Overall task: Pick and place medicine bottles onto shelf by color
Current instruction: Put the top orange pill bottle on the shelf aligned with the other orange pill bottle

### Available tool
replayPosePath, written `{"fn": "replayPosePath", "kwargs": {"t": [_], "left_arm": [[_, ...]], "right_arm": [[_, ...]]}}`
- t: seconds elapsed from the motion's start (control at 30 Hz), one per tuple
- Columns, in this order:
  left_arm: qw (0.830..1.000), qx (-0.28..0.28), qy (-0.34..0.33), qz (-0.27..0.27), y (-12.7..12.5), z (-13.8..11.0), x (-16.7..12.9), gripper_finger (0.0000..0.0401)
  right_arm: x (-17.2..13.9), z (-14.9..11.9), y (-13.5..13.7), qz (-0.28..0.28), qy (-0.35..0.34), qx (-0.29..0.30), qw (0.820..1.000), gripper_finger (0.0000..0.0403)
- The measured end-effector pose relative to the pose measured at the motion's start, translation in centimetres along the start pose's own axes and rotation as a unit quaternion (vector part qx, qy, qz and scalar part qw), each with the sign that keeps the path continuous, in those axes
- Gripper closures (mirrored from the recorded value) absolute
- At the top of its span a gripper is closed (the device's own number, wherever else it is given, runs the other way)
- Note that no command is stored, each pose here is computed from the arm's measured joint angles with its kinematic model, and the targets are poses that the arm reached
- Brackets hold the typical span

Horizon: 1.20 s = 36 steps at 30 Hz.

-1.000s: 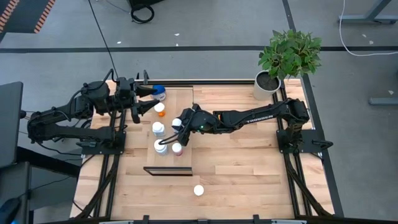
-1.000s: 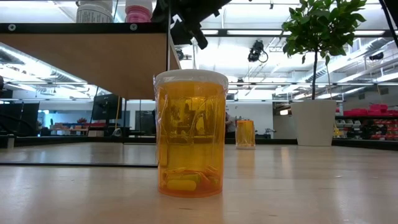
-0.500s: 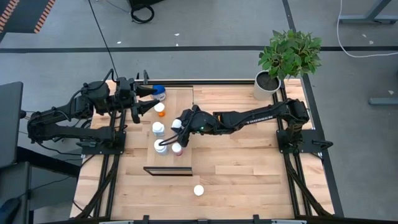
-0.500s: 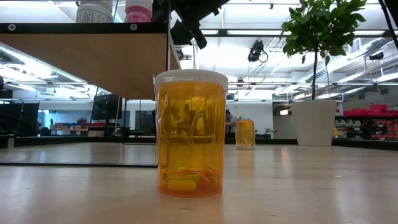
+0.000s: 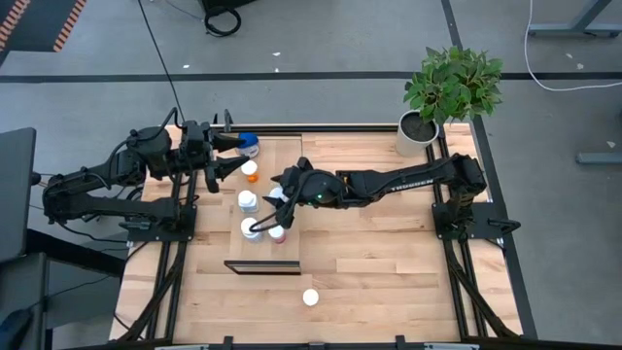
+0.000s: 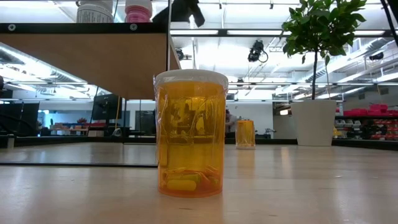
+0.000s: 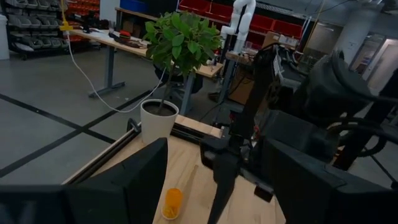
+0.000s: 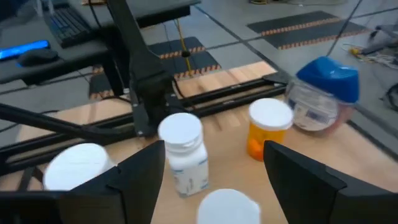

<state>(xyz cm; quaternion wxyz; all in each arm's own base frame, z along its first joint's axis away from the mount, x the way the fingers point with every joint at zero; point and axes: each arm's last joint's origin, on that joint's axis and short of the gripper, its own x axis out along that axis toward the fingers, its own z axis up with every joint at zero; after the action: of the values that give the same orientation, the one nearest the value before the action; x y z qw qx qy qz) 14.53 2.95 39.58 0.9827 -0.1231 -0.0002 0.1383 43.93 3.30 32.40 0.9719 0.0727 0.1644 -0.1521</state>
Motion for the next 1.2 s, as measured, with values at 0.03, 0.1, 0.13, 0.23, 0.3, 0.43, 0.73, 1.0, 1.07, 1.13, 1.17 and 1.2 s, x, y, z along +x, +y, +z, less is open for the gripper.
{"fn": "replayPosePath", "kwargs": {"t": [0.03, 0.1, 0.13, 0.23, 0.3, 0.43, 0.73, 1.0, 1.07, 1.13, 1.17, 1.2], "left_arm": [[1.000, 0.000, 0.000, 0.000, 0.0, 0.0, 0.0, 0.0133], [1.000, 0.000, 0.000, 0.000, 0.0, 0.0, 0.0, 0.0133], [1.000, -0.001, 0.000, 0.000, 0.0, 0.0, 0.0, 0.0133], [1.000, -0.001, 0.000, 0.000, 0.0, 0.0, 0.0, 0.0133], [1.000, -0.001, 0.000, 0.000, 0.0, 0.0, 0.0, 0.0133], [1.000, -0.002, 0.000, 0.000, 0.0, 0.0, 0.0, 0.0133], [1.000, -0.002, 0.000, 0.000, 0.0, 0.0, 0.0, 0.0133], [1.000, -0.001, 0.002, 0.000, 0.0, 0.0, 0.0, 0.0133], [1.000, -0.001, 0.009, 0.002, 0.0, -0.2, 0.0, 0.0133], [1.000, 0.000, 0.015, 0.004, 0.1, -0.3, 0.0, 0.0133], [1.000, 0.000, 0.019, 0.005, 0.1, -0.4, 0.0, 0.0133], [1.000, 0.001, 0.024, 0.006, 0.1, -0.5, 0.0, 0.0133]], "right_arm": [[0.0, 0.2, -0.1, -0.006, 0.002, -0.003, 1.000, 0.0124], [-0.2, 0.5, -0.2, -0.012, 0.008, -0.008, 1.000, 0.0124], [-0.3, 0.7, -0.3, -0.012, 0.008, -0.010, 1.000, 0.0124], [-0.8, 1.9, -0.1, -0.011, 0.006, -0.011, 1.000, 0.0124], [-1.4, 2.5, 0.1, -0.006, 0.022, -0.005, 1.000, 0.0124], [-3.5, 4.3, 0.2, -0.017, 0.080, 0.034, 0.996, 0.0125], [-8.1, 4.8, -2.2, -0.145, 0.239, 0.109, 0.954, 0.0125], [-5.4, 0.4, -7.2, -0.223, 0.358, 0.179, 0.889, 0.0125], [-4.2, -0.9, -8.7, -0.221, 0.375, 0.214, 0.875, 0.0125], [-3.2, -2.4, -10.3, -0.225, 0.398, 0.246, 0.855, 0.0125], [-2.8, -3.0, -11.0, -0.224, 0.404, 0.261, 0.848, 0.0125], [-2.5, -3.6, -11.7, -0.222, 0.410, 0.276, 0.840, 0.0125]]}}
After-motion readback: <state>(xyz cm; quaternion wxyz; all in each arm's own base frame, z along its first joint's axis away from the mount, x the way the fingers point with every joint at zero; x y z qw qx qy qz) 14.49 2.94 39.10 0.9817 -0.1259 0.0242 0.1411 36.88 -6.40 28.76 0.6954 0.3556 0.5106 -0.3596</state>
